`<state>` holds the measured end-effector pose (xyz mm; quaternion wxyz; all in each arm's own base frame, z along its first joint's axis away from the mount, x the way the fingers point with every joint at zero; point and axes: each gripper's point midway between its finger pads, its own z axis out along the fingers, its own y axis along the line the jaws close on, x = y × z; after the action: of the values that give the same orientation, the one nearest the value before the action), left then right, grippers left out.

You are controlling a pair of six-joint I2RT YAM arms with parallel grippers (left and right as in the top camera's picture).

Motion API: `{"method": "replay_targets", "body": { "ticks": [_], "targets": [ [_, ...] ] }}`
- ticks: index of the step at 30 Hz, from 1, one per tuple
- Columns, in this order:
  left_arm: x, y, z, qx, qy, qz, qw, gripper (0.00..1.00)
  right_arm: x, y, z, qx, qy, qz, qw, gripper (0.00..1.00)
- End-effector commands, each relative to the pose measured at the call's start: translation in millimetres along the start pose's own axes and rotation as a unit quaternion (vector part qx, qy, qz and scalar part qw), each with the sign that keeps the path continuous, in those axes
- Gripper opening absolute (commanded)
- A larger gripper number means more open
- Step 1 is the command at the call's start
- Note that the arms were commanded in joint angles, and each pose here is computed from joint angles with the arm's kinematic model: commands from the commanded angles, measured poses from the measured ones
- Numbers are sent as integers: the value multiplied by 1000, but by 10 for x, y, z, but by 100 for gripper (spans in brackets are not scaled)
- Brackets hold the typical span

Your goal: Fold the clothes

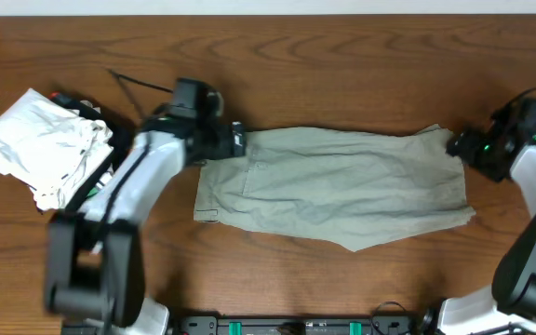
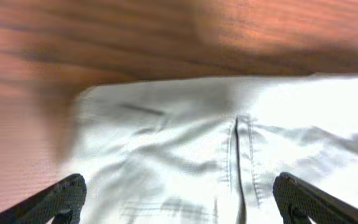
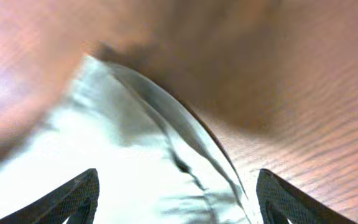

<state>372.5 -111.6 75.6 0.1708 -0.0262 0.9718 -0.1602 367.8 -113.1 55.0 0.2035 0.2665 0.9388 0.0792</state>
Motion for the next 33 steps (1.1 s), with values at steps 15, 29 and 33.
{"method": "replay_targets", "body": {
  "ticks": [15,29,33],
  "targets": [
    [694,526,-125,-34,120,-70,990,98,525,684,-769,-61,58,-112,990,76],
    [1261,160,270,109,284,-145,942,99,573,647,-747,-44,64,-117,990,77],
    [1329,136,216,111,301,-155,934,91,573,649,-747,-44,64,-117,990,77]
  ]
}}
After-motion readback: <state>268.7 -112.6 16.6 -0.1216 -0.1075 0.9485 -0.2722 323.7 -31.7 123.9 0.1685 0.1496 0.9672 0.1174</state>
